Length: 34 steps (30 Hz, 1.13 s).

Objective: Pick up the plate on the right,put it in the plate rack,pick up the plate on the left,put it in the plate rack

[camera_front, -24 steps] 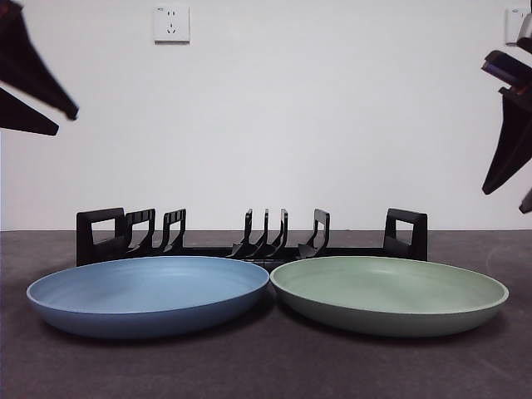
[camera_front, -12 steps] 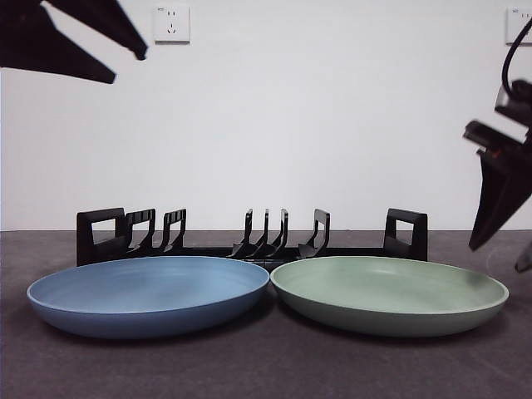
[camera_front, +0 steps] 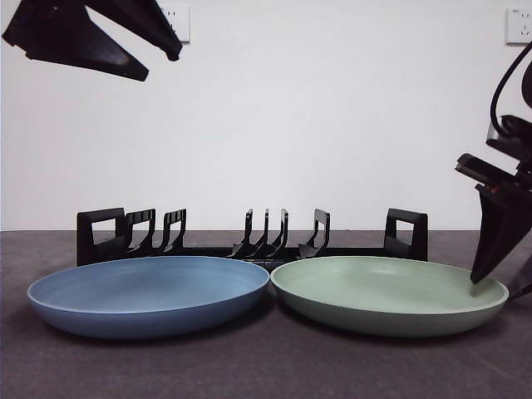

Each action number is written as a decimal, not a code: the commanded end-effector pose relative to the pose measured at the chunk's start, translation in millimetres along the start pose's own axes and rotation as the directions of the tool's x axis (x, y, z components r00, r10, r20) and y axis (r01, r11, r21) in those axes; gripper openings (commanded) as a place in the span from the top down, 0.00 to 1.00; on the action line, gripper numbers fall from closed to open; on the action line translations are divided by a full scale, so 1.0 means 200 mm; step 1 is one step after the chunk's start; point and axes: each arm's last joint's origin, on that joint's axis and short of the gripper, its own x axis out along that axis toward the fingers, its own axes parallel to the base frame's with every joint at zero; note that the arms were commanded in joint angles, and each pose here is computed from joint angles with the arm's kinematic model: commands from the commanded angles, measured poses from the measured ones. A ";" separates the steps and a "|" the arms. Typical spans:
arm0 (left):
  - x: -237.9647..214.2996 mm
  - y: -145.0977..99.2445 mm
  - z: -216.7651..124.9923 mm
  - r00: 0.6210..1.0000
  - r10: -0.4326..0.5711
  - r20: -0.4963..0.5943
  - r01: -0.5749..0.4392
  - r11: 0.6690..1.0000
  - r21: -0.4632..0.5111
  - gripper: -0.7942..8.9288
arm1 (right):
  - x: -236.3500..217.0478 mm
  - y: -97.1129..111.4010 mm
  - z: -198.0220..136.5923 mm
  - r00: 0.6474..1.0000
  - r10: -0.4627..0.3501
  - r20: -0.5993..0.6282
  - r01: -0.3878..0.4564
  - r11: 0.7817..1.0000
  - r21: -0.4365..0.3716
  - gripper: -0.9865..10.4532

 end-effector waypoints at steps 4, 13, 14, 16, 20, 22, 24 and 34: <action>0.01 -0.04 0.00 1.000 -0.017 -0.006 0.017 0.999 0.037 0.63 | 0.04 -0.01 0.00 0.999 0.034 -0.034 -0.034 0.999 0.001 0.81; 0.01 -0.07 -0.04 0.997 -0.020 -0.079 0.024 0.999 0.044 0.63 | 0.04 -0.01 0.00 0.999 0.016 -0.030 -0.015 1.000 0.016 0.93; 0.02 -0.08 -0.04 0.996 -0.025 -0.090 0.030 0.998 0.050 0.63 | 0.04 -0.01 0.00 1.000 0.017 -0.027 -0.016 1.000 0.019 0.93; 0.02 -0.10 -0.05 0.993 -0.039 -0.111 0.050 0.994 0.093 0.63 | 0.02 0.00 0.00 1.000 0.020 -0.012 -0.020 0.999 0.030 0.93; 0.02 -0.15 -0.07 0.987 -0.083 -0.137 0.109 0.975 0.196 0.63 | -0.04 0.03 0.01 0.999 0.031 0.028 -0.032 0.999 0.038 0.93; 0.02 -0.19 -0.08 0.983 -0.111 -0.144 0.146 0.955 0.257 0.63 | -0.08 0.04 0.01 0.998 0.043 0.051 -0.045 0.998 0.040 0.93; 0.02 -0.23 -0.08 0.982 -0.115 -0.147 0.157 0.934 0.320 0.63 | -0.11 0.06 0.01 0.996 0.049 0.072 -0.052 0.997 0.052 0.93; 0.04 -0.42 -0.14 0.985 -0.045 -0.165 0.157 0.616 0.772 0.63 | -0.19 0.25 0.08 0.996 0.090 0.022 -0.089 0.995 -0.039 0.93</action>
